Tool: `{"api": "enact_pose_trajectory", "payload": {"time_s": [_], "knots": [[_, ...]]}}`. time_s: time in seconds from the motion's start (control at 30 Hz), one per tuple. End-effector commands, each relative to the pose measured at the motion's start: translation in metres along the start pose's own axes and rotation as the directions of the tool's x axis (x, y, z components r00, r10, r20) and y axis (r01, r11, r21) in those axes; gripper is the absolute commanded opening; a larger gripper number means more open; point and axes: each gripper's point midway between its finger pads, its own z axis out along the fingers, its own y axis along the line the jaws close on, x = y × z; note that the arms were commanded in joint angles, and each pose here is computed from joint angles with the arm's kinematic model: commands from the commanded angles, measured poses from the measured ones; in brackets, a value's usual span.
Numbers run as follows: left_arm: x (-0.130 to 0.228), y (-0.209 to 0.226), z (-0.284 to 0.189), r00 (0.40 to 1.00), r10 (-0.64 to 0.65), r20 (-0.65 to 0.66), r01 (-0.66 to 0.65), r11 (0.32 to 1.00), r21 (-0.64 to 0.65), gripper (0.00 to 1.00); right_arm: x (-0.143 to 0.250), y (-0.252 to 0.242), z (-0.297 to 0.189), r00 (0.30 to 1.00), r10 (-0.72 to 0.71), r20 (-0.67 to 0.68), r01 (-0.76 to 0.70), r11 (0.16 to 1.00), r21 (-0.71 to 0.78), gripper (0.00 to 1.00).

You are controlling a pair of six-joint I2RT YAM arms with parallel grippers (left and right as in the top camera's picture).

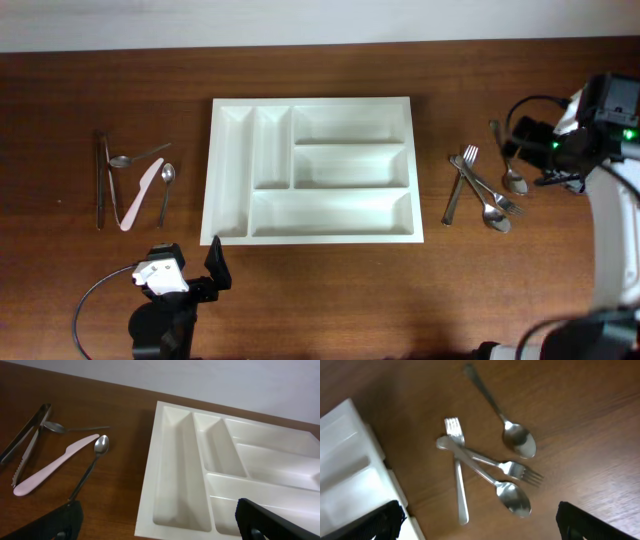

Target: Pack container

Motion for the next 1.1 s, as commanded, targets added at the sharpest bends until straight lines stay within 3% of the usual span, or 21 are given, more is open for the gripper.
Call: {"api": "enact_pose_trajectory", "payload": {"time_s": [0.0,0.27,0.43,0.63,1.07], "knots": [[0.001,0.001,0.000,1.000,0.015,0.002,-0.015,1.000,-0.003,0.99,-0.005,-0.021,0.023,0.994,0.093,-0.052,-0.092,0.995,0.023,0.99],[0.001,0.001,0.000,1.000,0.015,0.002,-0.015,1.000,-0.003,0.99,0.018,-0.041,0.094,0.960,0.143,-0.239,-0.132,0.989,0.063,0.99],[0.001,0.001,0.000,1.000,0.015,0.002,-0.015,1.000,-0.002,0.99,0.013,-0.042,0.101,0.965,0.143,-0.218,-0.133,0.989,0.062,0.92],[0.001,0.001,0.000,1.000,0.015,0.002,-0.015,1.000,-0.003,0.99,0.000,-0.052,0.115,0.965,0.203,-0.168,-0.195,0.979,0.063,0.91],[0.001,0.001,0.000,1.000,0.015,0.002,-0.015,1.000,-0.002,0.99,0.021,-0.059,0.163,0.938,0.224,-0.265,-0.213,0.975,0.067,0.90]]}}
